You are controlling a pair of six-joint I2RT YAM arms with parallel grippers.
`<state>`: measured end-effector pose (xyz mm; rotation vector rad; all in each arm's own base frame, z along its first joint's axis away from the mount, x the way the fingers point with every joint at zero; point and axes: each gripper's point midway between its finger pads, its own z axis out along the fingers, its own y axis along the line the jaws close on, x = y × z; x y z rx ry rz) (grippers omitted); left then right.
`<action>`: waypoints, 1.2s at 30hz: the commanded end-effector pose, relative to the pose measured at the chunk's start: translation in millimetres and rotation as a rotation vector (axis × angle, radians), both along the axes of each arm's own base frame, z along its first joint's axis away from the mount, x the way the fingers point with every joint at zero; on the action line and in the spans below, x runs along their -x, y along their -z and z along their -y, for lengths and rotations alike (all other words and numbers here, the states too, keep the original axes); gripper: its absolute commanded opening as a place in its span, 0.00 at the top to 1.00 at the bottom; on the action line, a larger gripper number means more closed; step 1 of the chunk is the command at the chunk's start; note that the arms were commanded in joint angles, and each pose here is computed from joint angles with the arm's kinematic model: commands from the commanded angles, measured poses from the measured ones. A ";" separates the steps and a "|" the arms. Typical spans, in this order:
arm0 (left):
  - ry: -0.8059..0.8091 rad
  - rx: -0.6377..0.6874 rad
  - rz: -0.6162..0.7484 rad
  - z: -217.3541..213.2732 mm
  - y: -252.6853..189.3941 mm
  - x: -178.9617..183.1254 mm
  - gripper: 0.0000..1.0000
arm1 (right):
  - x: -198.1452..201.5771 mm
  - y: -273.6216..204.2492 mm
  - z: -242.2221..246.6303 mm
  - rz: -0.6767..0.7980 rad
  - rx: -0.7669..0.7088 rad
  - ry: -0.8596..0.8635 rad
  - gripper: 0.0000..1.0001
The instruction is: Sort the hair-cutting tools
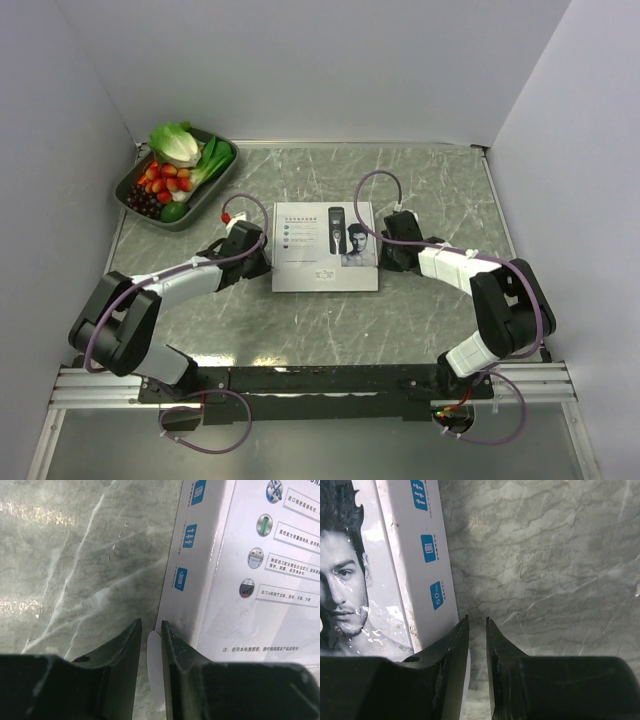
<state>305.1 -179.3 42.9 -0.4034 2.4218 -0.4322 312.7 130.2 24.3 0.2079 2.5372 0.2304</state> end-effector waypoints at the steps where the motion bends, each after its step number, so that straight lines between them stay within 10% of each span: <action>1: 0.047 0.089 0.026 22.8 -17.7 7.9 0.71 | 22.5 1.0 -18.2 -0.059 -0.075 -0.060 0.72; 36: 0.205 0.163 -0.087 44.6 -15.4 38.4 0.75 | 64.2 10.4 -35.1 -0.288 -0.132 -0.221 0.73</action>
